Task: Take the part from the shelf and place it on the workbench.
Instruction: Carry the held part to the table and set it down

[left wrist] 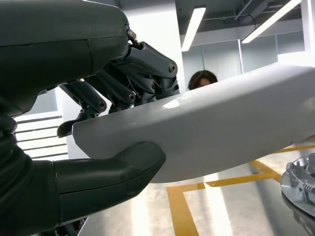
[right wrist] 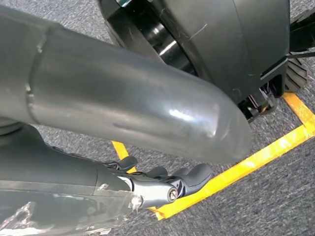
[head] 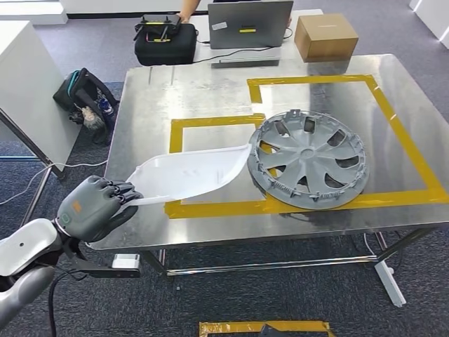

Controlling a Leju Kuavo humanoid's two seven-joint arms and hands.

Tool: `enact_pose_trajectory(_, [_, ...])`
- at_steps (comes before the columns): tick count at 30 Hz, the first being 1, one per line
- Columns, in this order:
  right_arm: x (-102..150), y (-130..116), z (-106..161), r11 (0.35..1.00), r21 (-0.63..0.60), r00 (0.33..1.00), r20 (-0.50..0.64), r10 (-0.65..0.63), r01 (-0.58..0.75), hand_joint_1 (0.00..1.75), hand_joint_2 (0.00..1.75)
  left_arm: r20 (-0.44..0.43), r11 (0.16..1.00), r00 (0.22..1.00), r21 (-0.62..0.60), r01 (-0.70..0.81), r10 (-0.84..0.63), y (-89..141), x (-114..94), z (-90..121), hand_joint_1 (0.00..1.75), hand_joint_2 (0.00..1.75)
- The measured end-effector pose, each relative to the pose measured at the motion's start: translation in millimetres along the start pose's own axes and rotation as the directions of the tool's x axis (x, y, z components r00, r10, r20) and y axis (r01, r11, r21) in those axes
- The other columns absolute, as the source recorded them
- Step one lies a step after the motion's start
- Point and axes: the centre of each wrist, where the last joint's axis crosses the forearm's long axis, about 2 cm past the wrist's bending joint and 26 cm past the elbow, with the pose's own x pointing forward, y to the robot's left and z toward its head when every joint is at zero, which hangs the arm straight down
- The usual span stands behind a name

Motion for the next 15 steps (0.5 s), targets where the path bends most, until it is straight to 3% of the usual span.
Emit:
enact_pose_trajectory(7, [4,-2,-2,1.000,0.001,1.000,0.002,-0.006,0.006,0.00,0.00,-0.021,1.000,1.000,0.001,-0.011,0.011,9,1,-25,1.75,1.75])
enact_pose_trajectory(15, [4,-3,-2,1.000,0.002,1.000,-0.001,-0.009,0.009,0.00,0.00,-0.013,1.000,1.000,0.011,-0.016,0.016,12,4,-33,1.75,1.75])
